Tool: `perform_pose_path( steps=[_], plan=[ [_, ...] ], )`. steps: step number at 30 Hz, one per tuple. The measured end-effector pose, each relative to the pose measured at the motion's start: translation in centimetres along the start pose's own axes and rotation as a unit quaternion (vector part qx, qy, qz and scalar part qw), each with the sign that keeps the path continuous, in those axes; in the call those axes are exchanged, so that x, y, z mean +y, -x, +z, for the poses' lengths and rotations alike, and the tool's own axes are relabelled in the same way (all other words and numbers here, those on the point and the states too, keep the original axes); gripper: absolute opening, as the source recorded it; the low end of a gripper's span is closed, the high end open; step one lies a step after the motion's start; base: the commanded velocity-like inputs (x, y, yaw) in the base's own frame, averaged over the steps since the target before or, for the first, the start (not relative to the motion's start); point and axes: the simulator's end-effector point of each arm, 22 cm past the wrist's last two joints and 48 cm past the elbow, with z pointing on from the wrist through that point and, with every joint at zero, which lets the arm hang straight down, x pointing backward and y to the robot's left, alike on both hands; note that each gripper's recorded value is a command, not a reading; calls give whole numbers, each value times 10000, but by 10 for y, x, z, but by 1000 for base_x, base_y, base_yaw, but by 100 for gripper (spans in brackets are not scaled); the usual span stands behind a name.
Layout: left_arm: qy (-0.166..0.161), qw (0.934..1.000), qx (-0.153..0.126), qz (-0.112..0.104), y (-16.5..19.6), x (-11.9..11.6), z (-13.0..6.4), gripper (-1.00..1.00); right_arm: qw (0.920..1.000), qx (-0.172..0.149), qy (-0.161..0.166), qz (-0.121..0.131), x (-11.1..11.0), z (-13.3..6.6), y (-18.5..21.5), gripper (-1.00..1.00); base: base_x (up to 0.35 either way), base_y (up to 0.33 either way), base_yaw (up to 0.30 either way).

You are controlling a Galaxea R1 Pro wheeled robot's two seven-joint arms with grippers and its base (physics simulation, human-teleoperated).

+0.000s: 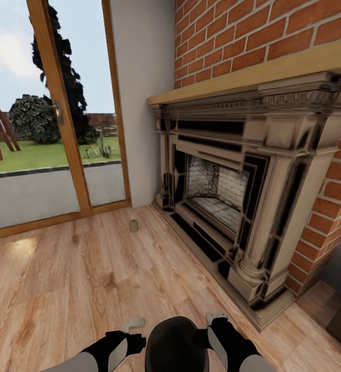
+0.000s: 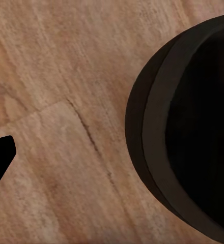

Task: Place each of the two pumpkins and all three candles from the living room inside a cabinet in the living room (use any cabinet), then make sure every cabinet is closed, and position the cauldron so it is next to a table in the living room.

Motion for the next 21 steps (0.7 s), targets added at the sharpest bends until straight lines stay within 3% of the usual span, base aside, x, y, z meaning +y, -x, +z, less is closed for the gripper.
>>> perform_pose_path(
  steps=[21],
  plan=[
    [-23, 10000, -91, -7, -21, 4, 32, 100, 10000, -76, 12, 5, -1, 33, -19, 100, 0, 0, 0]
  ],
)
